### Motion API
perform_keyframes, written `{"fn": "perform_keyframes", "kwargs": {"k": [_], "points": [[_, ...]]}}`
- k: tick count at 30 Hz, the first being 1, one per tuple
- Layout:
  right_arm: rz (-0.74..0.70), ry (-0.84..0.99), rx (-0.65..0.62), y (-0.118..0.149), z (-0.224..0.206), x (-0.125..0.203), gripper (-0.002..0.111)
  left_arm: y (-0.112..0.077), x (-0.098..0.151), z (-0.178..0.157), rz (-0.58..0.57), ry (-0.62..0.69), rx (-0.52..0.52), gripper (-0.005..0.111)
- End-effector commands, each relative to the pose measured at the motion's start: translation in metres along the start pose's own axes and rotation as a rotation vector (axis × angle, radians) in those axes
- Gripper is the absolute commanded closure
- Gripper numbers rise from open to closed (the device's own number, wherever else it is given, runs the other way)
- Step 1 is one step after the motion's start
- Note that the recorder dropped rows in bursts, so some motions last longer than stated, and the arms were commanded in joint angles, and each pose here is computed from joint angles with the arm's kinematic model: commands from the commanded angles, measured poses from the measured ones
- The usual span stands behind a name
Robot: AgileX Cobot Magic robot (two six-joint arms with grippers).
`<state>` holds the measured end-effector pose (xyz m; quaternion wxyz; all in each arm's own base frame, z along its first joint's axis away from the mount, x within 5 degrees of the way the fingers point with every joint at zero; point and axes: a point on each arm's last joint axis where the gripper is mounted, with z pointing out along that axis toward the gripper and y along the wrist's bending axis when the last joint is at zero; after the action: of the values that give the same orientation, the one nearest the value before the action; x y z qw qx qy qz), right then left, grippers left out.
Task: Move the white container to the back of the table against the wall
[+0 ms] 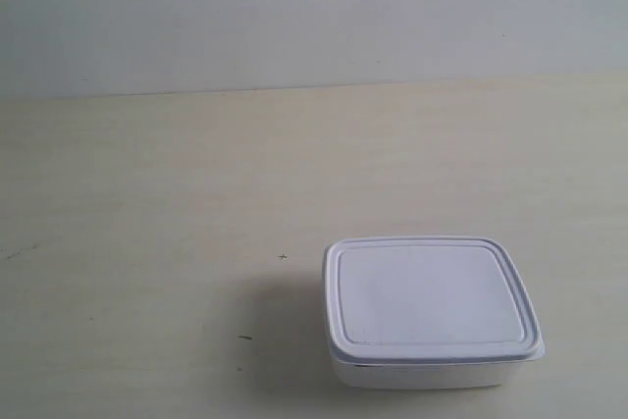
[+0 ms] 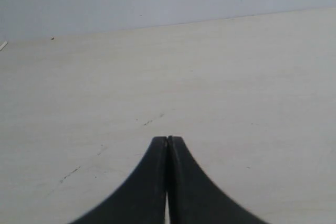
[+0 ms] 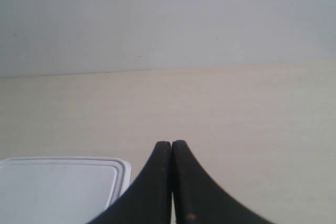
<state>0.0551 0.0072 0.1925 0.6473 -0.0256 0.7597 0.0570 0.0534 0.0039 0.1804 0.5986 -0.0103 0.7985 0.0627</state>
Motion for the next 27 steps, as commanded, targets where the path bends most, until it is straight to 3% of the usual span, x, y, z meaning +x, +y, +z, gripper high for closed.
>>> {"fn": "perform_keyframes", "kwargs": {"k": [1, 11, 16, 24, 27], "points": [[0.001, -0.013, 0.003, 0.0, 0.0, 0.0, 0.108, 0.0, -0.001, 0.0, -0.008, -0.009, -0.004, 0.107], [0.253, -0.014, -0.036, 0.003, 0.0, 0.0, 0.108, 0.0, -0.001, 0.0, -0.008, -0.009, -0.004, 0.107], [0.509, -0.084, -0.077, 0.005, -0.001, -0.008, 0.108, 0.0, -0.001, 0.0, -0.008, -0.009, -0.004, 0.107], [0.717, -0.223, -0.087, 0.0, -0.002, -0.02, 0.108, 0.0, -0.001, 0.0, -0.008, -0.009, -0.004, 0.107], [0.91, -0.234, -0.107, -0.001, -0.003, -0.021, 0.108, 0.0, -0.001, 0.0, -0.008, -0.009, -0.004, 0.107]]}}
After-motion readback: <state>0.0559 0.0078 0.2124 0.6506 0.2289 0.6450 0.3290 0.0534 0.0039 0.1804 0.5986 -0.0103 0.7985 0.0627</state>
